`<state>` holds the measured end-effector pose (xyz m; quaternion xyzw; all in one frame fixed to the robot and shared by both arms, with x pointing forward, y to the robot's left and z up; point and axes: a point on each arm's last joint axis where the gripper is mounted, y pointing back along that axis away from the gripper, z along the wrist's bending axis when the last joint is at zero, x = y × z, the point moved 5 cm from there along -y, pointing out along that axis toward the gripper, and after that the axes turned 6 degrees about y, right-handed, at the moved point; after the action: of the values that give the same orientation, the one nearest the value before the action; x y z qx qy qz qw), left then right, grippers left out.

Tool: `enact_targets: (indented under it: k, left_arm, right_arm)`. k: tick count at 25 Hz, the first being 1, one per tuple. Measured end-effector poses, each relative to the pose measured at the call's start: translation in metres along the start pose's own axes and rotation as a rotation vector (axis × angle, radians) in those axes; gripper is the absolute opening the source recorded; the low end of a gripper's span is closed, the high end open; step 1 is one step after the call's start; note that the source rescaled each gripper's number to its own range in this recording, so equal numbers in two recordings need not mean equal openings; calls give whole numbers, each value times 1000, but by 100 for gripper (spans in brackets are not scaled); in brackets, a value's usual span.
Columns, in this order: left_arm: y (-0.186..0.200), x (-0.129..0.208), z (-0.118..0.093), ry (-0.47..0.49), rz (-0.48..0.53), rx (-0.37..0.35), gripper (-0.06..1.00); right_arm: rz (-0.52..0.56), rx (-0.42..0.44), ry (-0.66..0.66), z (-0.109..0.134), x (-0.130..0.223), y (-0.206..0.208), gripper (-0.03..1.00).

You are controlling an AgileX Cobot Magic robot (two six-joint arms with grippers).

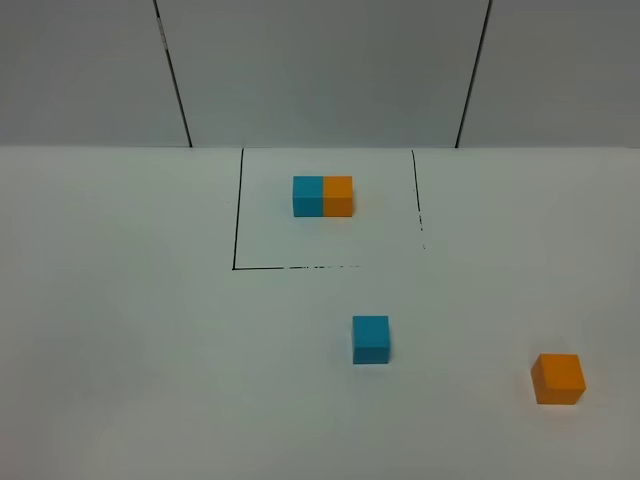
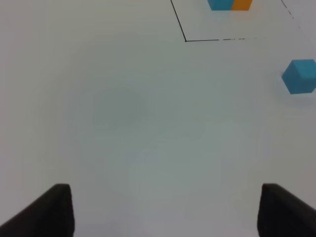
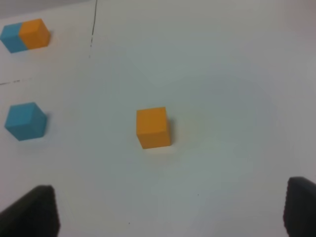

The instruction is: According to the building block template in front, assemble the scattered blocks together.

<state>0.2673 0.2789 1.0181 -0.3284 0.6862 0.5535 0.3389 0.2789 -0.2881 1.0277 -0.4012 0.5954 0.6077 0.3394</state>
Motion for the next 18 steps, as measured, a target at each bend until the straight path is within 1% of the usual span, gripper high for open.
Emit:
enact_targets:
  k: [18]
  left_arm:
    - [0, 0, 0, 0, 0, 0, 61]
  right_arm:
    - [0, 0, 0, 0, 0, 0, 82]
